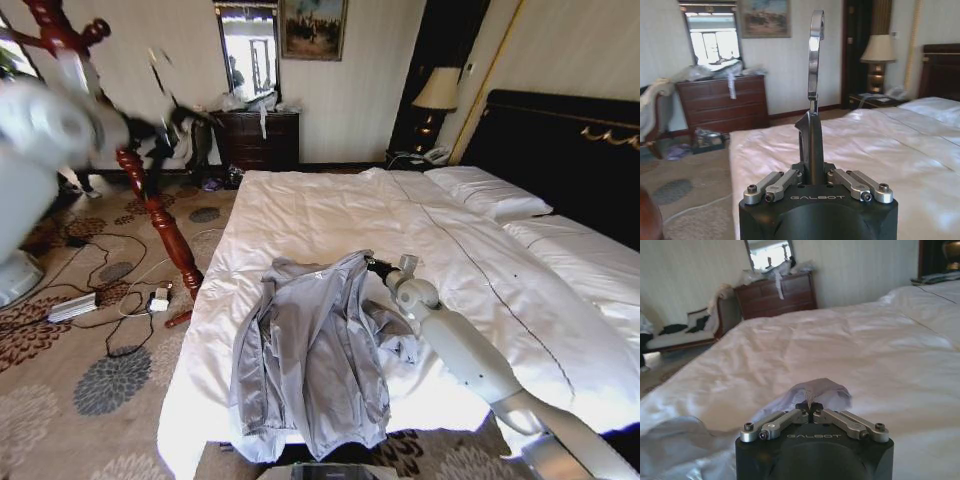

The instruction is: Pick up the clothes from the bed and hang them on the clothes hanger.

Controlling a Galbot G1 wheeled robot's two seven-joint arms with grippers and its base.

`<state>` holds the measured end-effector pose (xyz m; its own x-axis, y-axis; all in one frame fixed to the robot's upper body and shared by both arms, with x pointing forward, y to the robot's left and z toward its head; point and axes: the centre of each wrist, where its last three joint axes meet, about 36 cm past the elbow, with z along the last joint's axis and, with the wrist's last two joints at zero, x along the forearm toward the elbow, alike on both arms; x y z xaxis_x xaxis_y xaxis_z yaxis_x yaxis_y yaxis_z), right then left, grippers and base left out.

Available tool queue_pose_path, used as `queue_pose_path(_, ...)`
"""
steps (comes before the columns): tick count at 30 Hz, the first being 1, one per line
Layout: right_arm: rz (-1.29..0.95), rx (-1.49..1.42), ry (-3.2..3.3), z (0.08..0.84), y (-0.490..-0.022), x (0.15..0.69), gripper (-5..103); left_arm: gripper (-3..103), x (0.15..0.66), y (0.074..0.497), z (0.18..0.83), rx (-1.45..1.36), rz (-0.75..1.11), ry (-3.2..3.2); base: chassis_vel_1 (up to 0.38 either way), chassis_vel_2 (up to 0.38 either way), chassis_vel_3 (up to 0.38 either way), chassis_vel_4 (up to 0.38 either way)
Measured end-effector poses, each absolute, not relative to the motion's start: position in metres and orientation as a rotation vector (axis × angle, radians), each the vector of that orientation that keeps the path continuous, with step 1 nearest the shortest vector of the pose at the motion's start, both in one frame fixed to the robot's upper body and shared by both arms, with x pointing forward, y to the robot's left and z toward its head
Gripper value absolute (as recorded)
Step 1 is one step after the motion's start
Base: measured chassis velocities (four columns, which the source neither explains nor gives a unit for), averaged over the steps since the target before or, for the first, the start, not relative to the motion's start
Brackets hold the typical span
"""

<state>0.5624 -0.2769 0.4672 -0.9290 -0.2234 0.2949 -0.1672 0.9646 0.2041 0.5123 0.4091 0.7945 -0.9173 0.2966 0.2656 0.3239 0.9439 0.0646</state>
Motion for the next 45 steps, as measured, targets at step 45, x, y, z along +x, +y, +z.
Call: queue_pose_path(45, -0.178, 0.31, -2.853, 0.488, -0.28, 0.548, 0, 15, 0.49, 0.354, 0.531, -1.544, -0.126, -2.339, -0.002, -0.002, -0.003, -0.003)
